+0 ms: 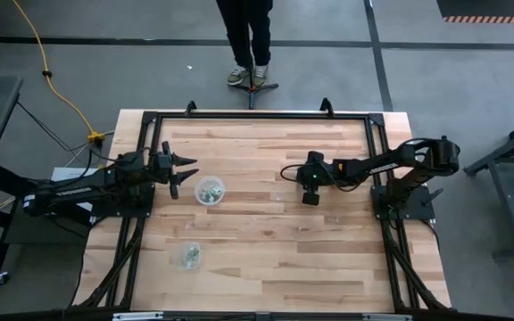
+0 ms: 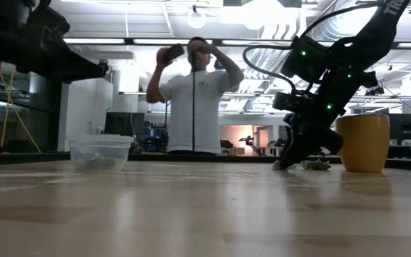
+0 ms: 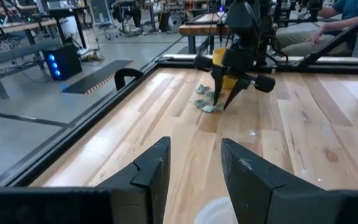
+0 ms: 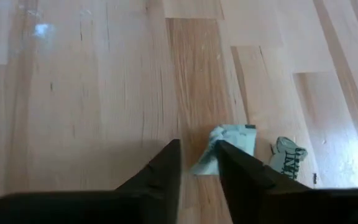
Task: Pick and place Stevia / Truvia into bins
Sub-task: Put the stevia packet in the top transparent container
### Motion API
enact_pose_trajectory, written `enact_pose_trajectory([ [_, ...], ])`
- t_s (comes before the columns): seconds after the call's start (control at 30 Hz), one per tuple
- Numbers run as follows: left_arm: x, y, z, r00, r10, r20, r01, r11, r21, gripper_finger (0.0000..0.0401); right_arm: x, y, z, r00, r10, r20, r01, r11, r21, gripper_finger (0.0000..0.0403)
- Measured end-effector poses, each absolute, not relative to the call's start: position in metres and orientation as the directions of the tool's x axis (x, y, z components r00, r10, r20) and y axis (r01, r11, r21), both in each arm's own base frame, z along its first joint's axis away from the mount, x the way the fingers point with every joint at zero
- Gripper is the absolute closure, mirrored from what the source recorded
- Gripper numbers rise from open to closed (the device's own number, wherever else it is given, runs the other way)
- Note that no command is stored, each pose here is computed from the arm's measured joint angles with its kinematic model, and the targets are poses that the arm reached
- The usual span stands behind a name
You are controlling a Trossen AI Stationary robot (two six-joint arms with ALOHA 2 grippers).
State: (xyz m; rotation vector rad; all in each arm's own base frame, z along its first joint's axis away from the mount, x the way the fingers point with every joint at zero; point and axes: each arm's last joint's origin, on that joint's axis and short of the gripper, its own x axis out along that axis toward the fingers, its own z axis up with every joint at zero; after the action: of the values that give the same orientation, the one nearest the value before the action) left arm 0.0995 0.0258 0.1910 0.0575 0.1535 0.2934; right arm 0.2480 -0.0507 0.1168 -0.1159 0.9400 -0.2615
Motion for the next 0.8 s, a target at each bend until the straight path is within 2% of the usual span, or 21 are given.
enact_pose_trajectory([
  [0.17, 0.099, 0.026, 0.189, 0.943, 0.292, -0.16, -0.285, 0.956, 0.066, 0.0224, 0.248, -0.051, 0.117, 0.562, -0.272, -0.781, 0.172, 0.962, -0.212, 0.0381],
  [0.23, 0.099, 0.026, 0.189, 0.943, 0.292, -0.161, -0.285, 0.956, 0.065, 0.0224, 0.249, -0.051, 0.118, 0.575, -0.272, -0.771, 0.172, 0.962, -0.211, 0.0397],
  [0.4, 0.099, 0.026, 0.189, 0.941, 0.3, -0.16, -0.293, 0.954, 0.065, 0.0224, 0.261, -0.047, 0.128, 0.708, -0.216, -0.672, 0.124, 0.975, -0.182, 0.0397],
  [0.57, 0.099, 0.026, 0.189, 0.937, 0.311, -0.16, -0.305, 0.95, 0.06, 0.0224, 0.28, -0.039, 0.154, 0.916, -0.024, -0.402, -0.028, 0.992, -0.123, 0.04],
  [0.67, 0.099, 0.026, 0.189, 0.937, 0.311, -0.159, -0.306, 0.95, 0.06, 0.0224, 0.285, -0.037, 0.167, 0.96, 0.031, -0.279, -0.069, 0.989, -0.127, 0.0401],
  [0.8, 0.099, 0.026, 0.189, 0.936, 0.313, -0.159, -0.307, 0.95, 0.06, 0.0224, 0.299, -0.036, 0.178, 0.968, 0.054, -0.244, -0.089, 0.987, -0.136, 0.0402],
])
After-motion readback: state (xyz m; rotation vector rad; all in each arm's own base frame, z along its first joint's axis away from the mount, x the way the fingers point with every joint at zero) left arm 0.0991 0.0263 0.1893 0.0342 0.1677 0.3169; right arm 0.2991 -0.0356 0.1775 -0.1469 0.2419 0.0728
